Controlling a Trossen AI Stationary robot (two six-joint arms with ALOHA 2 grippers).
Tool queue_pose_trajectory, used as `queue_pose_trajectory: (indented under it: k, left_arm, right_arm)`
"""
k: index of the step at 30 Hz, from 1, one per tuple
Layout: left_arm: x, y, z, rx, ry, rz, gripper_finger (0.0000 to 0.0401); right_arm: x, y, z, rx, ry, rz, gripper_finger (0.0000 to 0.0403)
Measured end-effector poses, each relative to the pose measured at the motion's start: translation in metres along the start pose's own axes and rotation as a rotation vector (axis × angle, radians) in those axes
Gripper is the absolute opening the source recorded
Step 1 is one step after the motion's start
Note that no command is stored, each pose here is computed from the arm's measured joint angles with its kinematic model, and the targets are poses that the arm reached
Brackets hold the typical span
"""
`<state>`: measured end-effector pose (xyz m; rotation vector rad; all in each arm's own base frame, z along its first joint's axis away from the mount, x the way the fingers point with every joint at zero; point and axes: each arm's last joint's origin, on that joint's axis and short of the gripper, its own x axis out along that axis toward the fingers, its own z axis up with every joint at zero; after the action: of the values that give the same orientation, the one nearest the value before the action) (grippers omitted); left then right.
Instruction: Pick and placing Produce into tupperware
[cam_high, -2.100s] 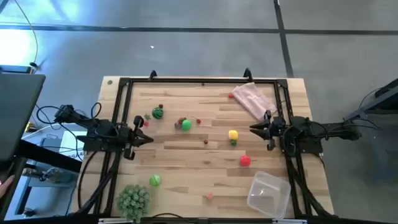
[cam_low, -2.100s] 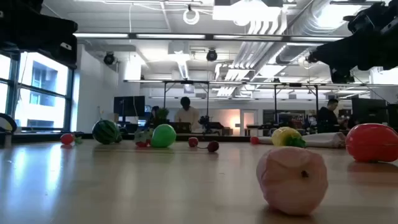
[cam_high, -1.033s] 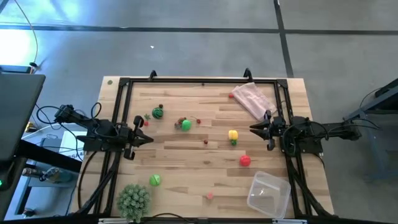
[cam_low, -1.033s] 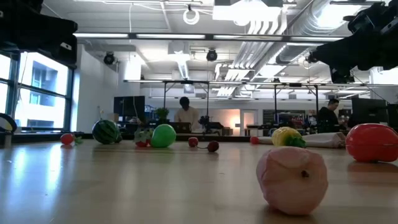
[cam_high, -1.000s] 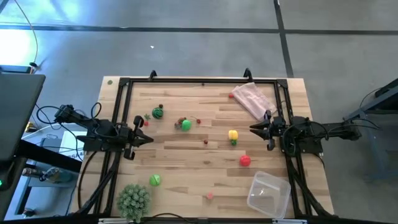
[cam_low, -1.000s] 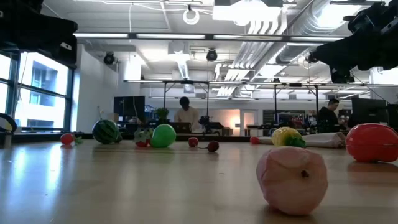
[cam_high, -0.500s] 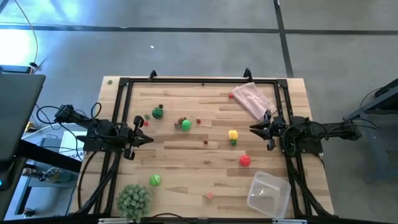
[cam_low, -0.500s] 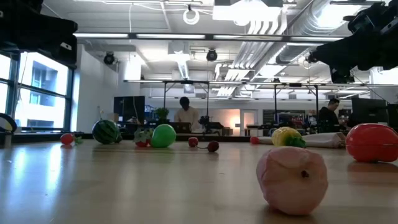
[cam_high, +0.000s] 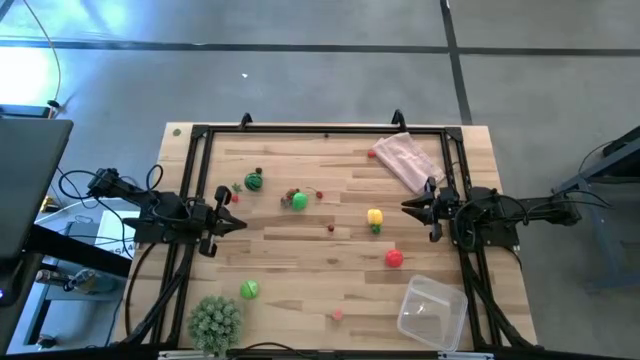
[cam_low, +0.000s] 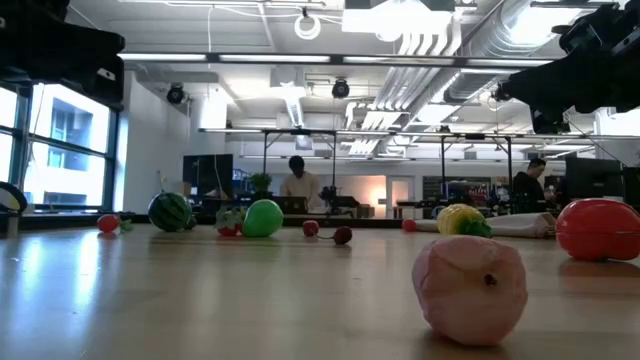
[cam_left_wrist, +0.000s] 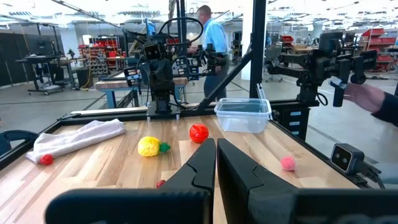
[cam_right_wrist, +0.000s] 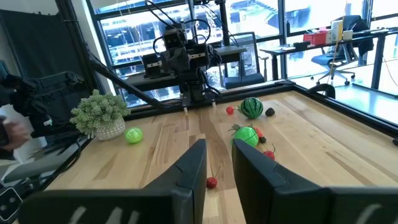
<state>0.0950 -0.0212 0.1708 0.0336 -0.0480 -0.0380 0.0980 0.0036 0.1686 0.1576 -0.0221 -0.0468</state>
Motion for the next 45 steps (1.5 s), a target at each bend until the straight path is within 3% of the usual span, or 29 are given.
queue_pose_trajectory:
  k: [5,10,15,18,21,28,37,45]
  left_arm:
    - [0.000,0.000,0.004,-0.001,-0.041,0.004,0.0008]
    - [-0.001,0.002,0.013,0.057,-0.128,0.059,0.0008]
    - [-0.003,0.010,0.019,0.094,-0.158,0.315,0.0008]
    - [-0.008,0.016,0.027,0.019,-0.210,0.513,0.0008]
    - [-0.010,0.018,0.029,-0.062,-0.238,0.592,0.0008]
    - [-0.009,0.017,0.029,-0.119,-0.267,0.521,0.0008]
    - [-0.008,0.016,0.030,-0.148,-0.279,0.495,0.0008]
    - [-0.013,0.014,0.056,-0.113,-0.381,0.300,0.0008]
  right_arm:
    - [0.000,0.000,0.001,0.001,-0.007,-0.011,0.0067]
    - [0.000,-0.003,0.007,0.013,-0.083,-0.125,0.0067]
    - [-0.002,-0.004,0.014,0.031,-0.165,-0.184,0.0067]
    - [-0.002,-0.004,0.018,0.069,-0.212,-0.180,0.0067]
    - [-0.004,-0.003,0.024,0.106,-0.276,-0.164,0.0067]
    - [-0.007,-0.002,0.036,0.132,-0.403,-0.148,0.0067]
    - [-0.008,0.000,0.039,0.190,-0.435,-0.095,0.0067]
    - [-0.012,0.003,0.048,0.139,-0.488,-0.008,0.0067]
